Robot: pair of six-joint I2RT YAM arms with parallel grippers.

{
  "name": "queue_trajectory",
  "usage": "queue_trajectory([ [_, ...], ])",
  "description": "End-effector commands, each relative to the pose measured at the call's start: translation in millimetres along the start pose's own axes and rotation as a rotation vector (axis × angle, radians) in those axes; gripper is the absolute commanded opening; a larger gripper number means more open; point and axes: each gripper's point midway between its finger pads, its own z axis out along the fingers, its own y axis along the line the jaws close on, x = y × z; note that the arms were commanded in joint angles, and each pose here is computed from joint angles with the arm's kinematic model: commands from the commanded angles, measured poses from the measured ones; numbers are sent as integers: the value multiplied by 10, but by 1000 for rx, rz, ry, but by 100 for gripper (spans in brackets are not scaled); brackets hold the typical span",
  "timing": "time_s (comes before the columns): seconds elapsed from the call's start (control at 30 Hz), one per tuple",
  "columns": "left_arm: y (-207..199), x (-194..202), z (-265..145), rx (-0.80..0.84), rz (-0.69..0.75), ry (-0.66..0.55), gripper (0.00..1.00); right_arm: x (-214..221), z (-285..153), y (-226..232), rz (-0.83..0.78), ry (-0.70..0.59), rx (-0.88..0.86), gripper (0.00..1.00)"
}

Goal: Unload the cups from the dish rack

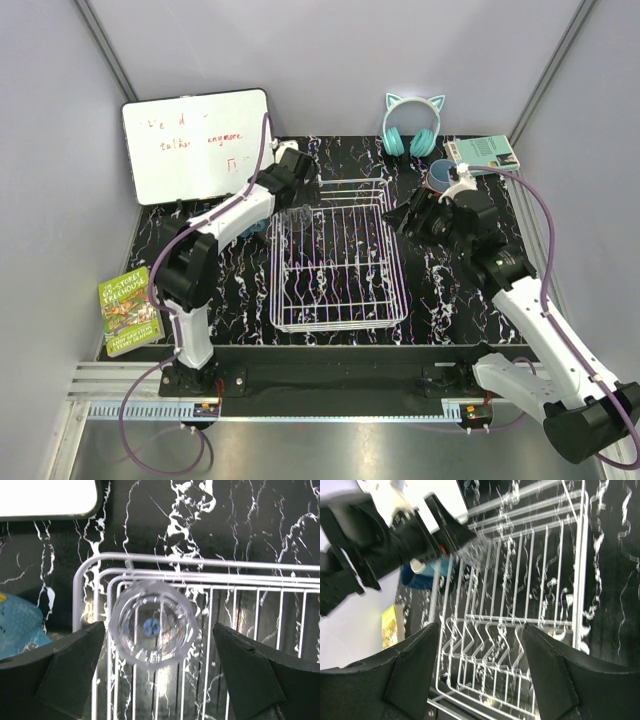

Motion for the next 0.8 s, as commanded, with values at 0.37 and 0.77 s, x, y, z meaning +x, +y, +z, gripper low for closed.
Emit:
queue_trajectory([
  [0.37,6,-19,421,-18,4,30,99,116,82,34,11,26,-51,77],
  [0.77,144,165,386,-46,28,61,0,194,106,-8,32,38,-51,75],
])
